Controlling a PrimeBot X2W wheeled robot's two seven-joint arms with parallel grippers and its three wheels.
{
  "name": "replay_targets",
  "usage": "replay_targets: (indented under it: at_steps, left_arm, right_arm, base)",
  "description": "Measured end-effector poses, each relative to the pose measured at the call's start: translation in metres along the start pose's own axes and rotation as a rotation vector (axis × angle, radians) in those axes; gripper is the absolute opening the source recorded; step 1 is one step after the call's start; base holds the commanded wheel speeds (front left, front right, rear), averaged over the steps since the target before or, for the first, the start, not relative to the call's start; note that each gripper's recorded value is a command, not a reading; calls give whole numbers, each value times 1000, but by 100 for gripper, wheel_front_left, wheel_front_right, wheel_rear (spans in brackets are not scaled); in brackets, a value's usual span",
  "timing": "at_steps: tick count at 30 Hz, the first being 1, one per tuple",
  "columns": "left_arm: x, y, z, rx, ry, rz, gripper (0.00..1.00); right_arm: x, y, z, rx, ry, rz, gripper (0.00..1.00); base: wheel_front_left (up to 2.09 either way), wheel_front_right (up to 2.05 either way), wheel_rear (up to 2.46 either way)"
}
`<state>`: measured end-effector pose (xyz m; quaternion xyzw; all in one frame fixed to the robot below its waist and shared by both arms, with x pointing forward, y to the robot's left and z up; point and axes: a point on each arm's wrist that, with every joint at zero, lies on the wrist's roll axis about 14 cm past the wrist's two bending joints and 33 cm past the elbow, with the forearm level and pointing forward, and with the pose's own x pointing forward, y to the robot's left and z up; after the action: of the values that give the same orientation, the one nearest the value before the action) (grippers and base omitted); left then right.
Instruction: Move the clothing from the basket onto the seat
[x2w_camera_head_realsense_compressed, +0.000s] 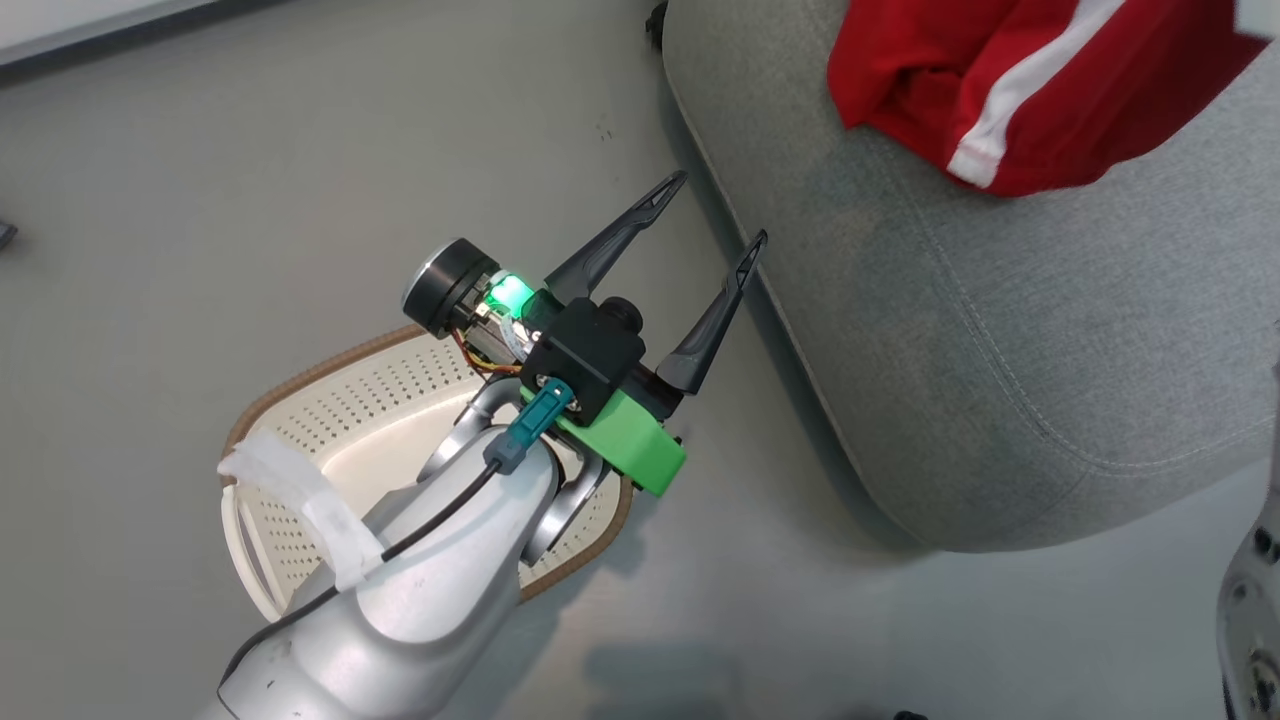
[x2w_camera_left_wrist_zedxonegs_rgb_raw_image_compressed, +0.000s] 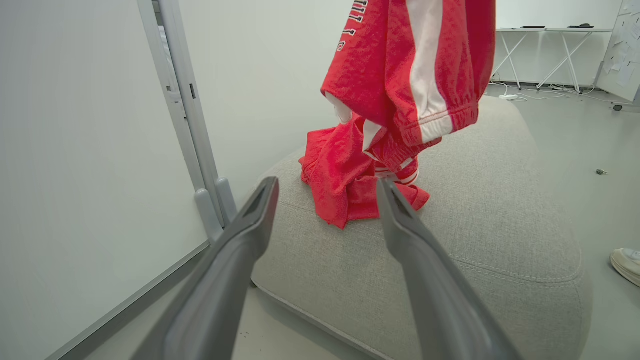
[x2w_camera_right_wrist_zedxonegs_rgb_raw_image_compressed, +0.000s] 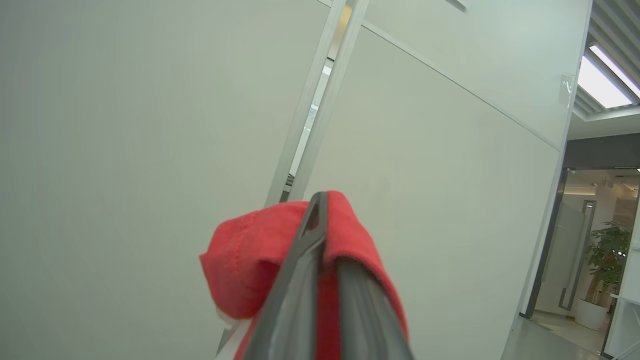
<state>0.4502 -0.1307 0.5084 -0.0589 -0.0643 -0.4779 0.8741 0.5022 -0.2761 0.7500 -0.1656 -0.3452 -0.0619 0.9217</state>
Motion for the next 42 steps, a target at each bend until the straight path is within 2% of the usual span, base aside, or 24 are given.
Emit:
replay_targets:
  at_steps: [8,12,15,21,24,31,37,42]
  left_arm:
    - [1,21,-29,-27,27,24,100]
    - [-3,29,-45,-45,49,40,100]
    - [-4,33,-56,-57,64,46,100]
    - [0,36,-66,-75,64,41,100]
    - [-1,40,-73,-82,71,45,100]
    - [-5,45,-82,-93,87,60,100]
    - [-8,50,-84,-90,92,73,100]
    - [-10,54,-84,-86,97,84,100]
  right_arm:
    - [43,-32,-18,-101,-30,-44,0]
    - [53,-38,-39,-115,0,-55,0]
    - [50,-34,-71,-119,78,-38,0]
    - [24,-35,-136,-134,256,-39,0]
    - [0,-32,-173,-134,365,-33,0]
    - [-59,-16,-233,-110,565,-13,0]
    - [-100,-13,-267,-115,707,-6,0]
    - [-112,-17,-277,-115,753,-22,0]
  base:
    - [0,0,0]
    - [0,0,0]
    - [0,0,0]
    - [0,0,0]
    - [0,0,0]
    - [0,0,0]
    - [0,0,0]
    - [0,0,0]
